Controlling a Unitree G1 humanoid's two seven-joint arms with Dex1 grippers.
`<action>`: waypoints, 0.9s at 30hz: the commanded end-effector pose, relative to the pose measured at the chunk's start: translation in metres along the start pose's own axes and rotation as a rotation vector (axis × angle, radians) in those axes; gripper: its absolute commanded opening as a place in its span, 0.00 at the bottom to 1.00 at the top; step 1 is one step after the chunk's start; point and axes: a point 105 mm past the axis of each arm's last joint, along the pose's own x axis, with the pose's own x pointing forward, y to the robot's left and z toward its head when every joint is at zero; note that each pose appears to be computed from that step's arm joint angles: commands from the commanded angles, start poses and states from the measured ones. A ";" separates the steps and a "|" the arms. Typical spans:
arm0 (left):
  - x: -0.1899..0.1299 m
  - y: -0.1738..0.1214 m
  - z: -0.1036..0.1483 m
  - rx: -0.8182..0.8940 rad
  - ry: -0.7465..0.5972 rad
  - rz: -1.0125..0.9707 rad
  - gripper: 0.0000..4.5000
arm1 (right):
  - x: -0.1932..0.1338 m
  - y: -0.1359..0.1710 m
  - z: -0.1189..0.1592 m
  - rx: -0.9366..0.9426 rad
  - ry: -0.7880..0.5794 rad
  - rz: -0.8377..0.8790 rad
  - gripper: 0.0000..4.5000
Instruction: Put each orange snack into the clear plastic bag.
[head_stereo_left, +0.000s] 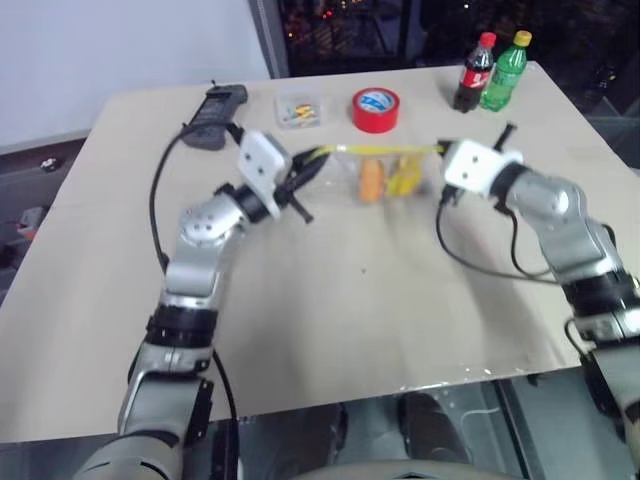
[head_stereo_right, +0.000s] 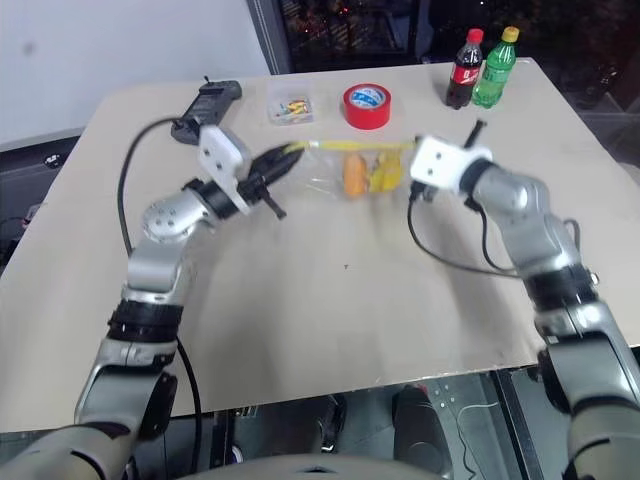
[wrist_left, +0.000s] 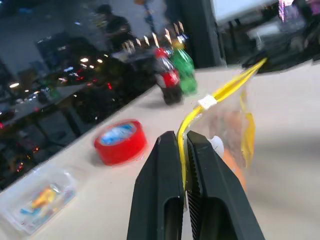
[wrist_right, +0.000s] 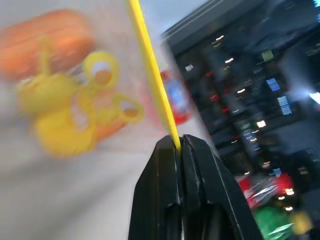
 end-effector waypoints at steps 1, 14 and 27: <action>-0.006 -0.013 0.014 0.107 -0.046 -0.020 0.00 | -0.020 -0.004 0.009 0.053 0.002 -0.027 0.41; -0.006 -0.028 0.030 0.295 -0.065 -0.110 0.00 | -0.014 0.015 0.146 -0.036 -0.396 0.167 0.49; -0.009 -0.035 0.029 0.345 -0.064 -0.126 0.00 | 0.018 0.025 0.159 -0.159 -0.437 0.204 0.32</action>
